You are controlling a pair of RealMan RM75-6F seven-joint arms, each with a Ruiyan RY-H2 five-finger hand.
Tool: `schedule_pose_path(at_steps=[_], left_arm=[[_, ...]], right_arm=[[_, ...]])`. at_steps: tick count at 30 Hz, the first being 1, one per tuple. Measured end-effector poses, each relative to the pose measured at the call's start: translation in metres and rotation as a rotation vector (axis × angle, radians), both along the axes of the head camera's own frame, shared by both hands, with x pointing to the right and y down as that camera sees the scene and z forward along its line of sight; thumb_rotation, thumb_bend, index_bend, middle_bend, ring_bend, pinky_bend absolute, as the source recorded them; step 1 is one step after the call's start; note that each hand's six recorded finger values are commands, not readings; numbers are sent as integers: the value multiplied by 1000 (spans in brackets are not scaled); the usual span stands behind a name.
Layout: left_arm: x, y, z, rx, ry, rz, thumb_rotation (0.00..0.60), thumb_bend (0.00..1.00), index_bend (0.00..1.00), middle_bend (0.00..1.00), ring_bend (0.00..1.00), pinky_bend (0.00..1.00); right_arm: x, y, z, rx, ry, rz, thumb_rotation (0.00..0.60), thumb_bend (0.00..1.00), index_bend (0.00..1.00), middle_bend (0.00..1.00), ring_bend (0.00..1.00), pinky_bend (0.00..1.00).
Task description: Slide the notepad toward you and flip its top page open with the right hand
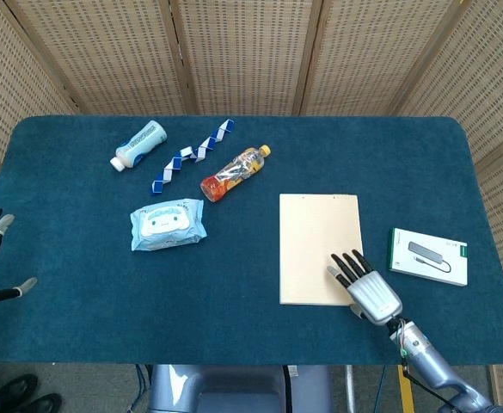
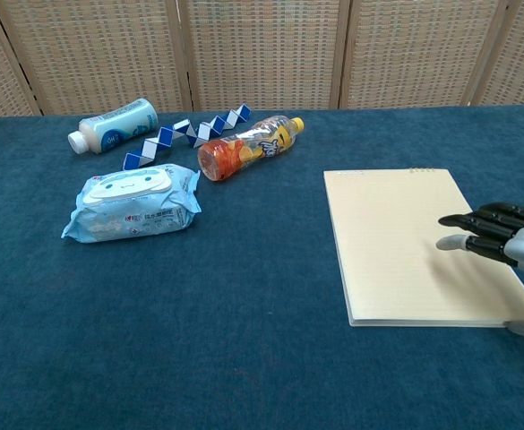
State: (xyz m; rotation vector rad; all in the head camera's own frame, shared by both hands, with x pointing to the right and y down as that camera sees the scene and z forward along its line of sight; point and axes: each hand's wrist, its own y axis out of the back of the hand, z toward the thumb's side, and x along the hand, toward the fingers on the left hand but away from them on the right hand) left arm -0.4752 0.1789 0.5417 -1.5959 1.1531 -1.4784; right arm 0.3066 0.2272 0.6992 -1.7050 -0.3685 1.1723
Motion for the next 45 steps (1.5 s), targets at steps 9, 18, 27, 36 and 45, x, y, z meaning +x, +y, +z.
schedule_pose_path(at_steps=[9,18,27,36,45], left_arm=[[-2,-1,-1,0,4,-7,600,0,0,0,0,0],[-3,0,-1,0,7,-10,600,0,0,0,0,0],[-4,0,-2,2,9,-14,600,0,0,0,0,0],[-5,-1,-2,3,9,-19,600,0,0,0,0,0],[-7,-1,-3,8,11,-26,600,0,0,0,0,0]], right_arm=[[-1,0,5,6,9,1,600,272,133,9,0,0],[-4,-5,5,42,-4,12,600,352,145,30,0,28],[-7,-13,8,77,-1,26,600,363,145,33,0,49],[-14,-31,7,144,-13,35,600,400,151,66,32,104],[-27,-55,6,220,-25,10,600,401,169,90,74,110]])
